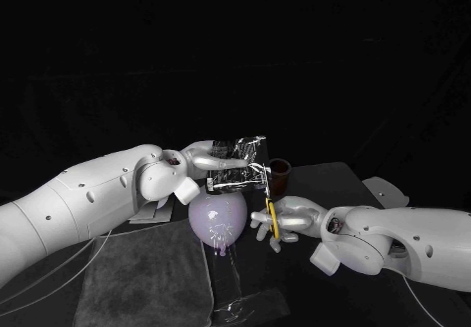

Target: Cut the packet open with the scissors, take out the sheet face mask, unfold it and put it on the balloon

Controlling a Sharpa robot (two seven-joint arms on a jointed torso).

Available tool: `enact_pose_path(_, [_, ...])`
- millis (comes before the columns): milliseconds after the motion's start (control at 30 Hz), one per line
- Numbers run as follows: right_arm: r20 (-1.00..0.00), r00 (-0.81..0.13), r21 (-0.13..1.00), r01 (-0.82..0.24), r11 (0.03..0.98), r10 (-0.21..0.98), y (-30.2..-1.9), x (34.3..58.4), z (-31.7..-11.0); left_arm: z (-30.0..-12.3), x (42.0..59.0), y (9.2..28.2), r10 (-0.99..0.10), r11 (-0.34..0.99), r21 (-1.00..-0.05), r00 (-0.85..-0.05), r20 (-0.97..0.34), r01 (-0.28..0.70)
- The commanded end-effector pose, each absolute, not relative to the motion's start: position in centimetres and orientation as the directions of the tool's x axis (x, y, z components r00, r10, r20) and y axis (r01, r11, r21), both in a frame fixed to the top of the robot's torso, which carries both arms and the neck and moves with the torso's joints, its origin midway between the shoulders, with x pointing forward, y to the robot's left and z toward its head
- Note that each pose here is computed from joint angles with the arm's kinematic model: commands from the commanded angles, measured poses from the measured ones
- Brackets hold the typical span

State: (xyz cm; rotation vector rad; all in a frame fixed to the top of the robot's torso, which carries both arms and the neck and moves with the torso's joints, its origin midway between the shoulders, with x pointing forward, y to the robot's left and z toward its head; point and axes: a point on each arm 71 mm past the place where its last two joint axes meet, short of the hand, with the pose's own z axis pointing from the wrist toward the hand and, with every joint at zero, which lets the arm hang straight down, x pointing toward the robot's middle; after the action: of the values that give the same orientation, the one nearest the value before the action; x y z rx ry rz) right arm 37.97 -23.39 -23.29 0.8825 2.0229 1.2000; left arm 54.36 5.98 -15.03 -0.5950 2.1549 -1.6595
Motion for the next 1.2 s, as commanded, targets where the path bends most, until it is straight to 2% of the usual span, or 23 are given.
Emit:
enact_pose_path(33, [-0.171, -0.601, 0.908, 0.210, 0.361, 0.780, -23.30, 38.09, -22.97, -15.10, 54.10, 5.76, -0.499, 0.235, -0.967, -0.866, -0.032, -0.100])
enact_pose_path(1200, [-0.176, -0.590, 0.914, 0.199, 0.354, 0.788, -23.35, 38.07, -22.70, -15.20, 54.29, 6.15, -0.506, 0.239, -0.966, -0.862, -0.036, -0.100])
